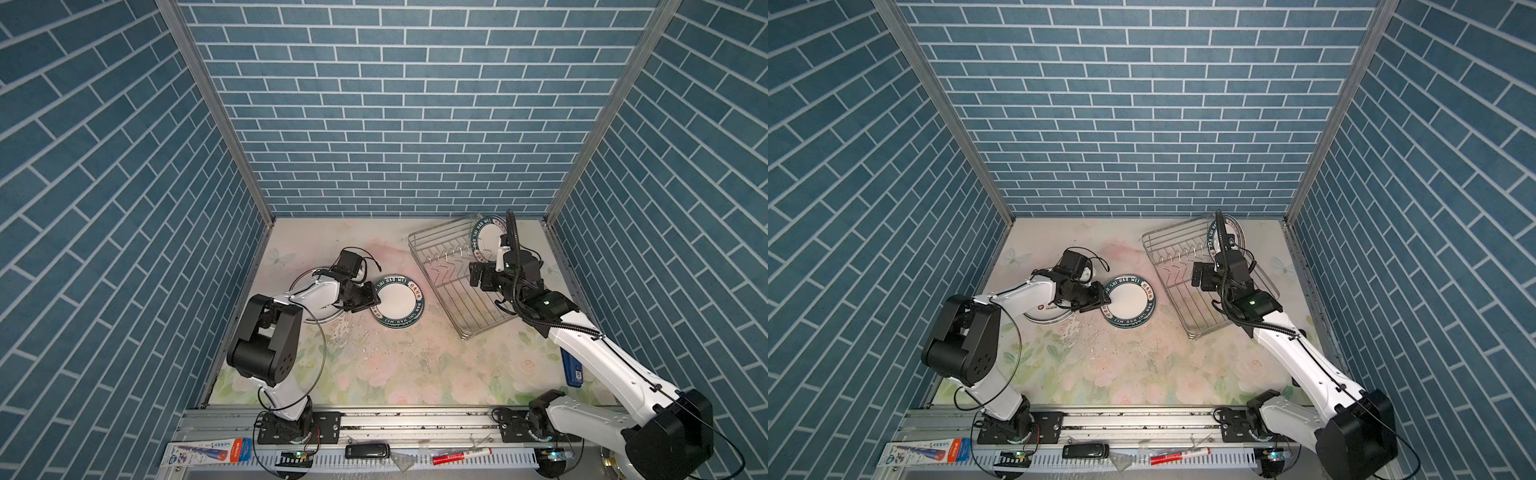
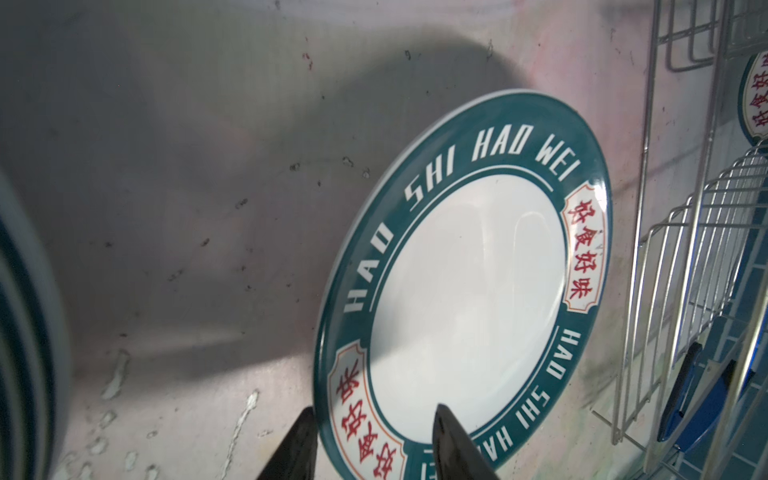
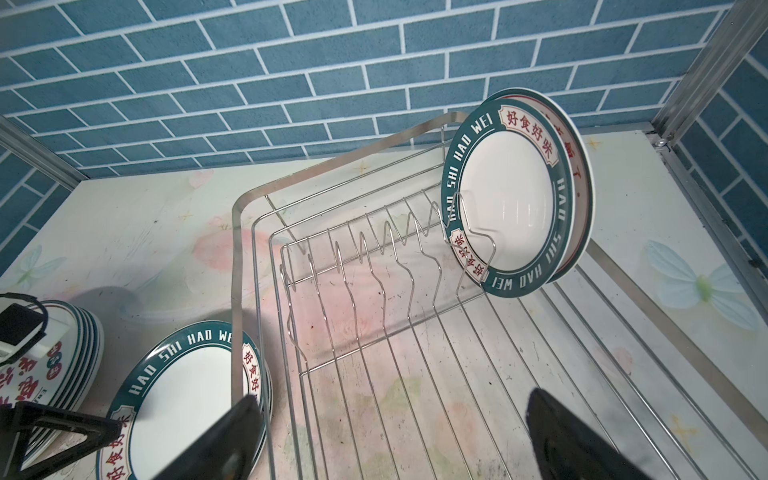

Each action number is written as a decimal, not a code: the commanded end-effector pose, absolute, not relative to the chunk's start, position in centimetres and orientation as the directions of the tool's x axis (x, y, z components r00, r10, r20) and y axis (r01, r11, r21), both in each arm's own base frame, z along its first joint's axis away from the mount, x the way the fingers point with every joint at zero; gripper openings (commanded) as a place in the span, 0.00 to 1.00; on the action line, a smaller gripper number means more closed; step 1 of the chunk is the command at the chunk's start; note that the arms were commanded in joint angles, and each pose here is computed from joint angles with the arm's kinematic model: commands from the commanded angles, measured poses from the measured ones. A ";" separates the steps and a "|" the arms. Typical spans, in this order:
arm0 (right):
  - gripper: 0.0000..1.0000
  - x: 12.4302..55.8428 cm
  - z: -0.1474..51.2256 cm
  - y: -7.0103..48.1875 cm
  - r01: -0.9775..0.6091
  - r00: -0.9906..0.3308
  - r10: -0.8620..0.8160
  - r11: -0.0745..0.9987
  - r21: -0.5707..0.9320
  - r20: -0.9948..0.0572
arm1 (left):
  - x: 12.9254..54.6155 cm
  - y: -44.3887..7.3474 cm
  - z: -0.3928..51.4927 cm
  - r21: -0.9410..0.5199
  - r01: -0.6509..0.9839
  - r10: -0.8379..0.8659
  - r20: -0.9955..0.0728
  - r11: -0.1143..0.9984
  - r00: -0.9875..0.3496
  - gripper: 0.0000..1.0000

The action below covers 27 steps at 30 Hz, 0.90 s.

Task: Unload the plates from the dish rack
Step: 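Open the left gripper and raise it off the plate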

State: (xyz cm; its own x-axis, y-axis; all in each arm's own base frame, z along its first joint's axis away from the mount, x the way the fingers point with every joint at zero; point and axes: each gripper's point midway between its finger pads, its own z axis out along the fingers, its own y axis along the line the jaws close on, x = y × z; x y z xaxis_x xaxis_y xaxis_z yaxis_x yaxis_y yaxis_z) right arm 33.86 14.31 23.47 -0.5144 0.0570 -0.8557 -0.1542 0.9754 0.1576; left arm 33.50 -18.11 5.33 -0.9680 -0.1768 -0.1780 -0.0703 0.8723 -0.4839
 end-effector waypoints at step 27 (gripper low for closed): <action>0.99 37.0 23.4 9.5 0.006 -0.540 0.059 0.998 0.066 -0.840 | 33.9 -16.5 13.0 -0.424 0.088 -0.146 -0.488 0.901 -0.860 0.99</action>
